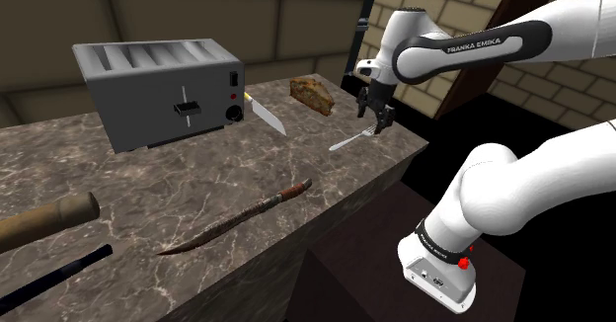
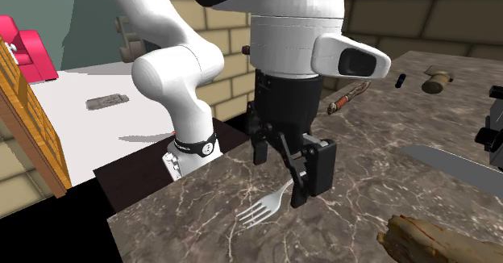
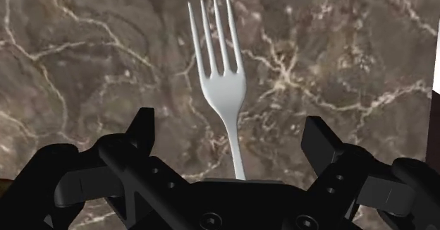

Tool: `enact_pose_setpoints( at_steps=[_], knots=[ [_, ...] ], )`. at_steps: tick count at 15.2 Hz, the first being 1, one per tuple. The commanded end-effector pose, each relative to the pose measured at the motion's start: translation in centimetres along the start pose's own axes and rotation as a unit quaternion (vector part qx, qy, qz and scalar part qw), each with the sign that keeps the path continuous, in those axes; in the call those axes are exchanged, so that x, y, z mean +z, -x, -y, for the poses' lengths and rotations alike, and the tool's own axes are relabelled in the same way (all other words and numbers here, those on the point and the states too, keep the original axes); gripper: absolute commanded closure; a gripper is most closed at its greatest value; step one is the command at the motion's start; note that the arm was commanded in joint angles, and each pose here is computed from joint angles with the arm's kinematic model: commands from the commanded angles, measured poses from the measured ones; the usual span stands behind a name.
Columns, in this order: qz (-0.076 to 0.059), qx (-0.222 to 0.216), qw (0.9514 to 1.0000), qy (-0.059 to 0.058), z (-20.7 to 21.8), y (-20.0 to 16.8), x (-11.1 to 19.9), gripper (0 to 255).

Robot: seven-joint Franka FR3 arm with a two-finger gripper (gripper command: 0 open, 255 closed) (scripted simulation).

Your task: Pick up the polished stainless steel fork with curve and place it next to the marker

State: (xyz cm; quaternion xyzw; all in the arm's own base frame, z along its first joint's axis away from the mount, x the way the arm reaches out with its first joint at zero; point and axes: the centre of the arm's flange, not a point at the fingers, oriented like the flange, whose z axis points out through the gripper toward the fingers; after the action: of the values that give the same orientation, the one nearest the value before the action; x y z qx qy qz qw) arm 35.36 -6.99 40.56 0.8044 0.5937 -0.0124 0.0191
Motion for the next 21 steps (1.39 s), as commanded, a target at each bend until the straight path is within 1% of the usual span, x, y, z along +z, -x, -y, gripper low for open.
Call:
enact_pose_setpoints(
  at_steps=[1,4,12,13,21],
  knots=[
    [0.000,-0.005,1.0000,0.001,0.0,0.0,1.1,0],
    [0.000,-0.005,1.0000,0.001,-0.1,0.0,3.0,0],
    [0.000,-0.005,1.0000,0.001,0.0,0.0,3.0,0],
    [0.000,-0.005,1.0000,0.001,0.0,0.0,3.0,255],
    [0.000,-0.005,1.0000,0.001,0.0,-0.1,2.9,255]
  ],
)
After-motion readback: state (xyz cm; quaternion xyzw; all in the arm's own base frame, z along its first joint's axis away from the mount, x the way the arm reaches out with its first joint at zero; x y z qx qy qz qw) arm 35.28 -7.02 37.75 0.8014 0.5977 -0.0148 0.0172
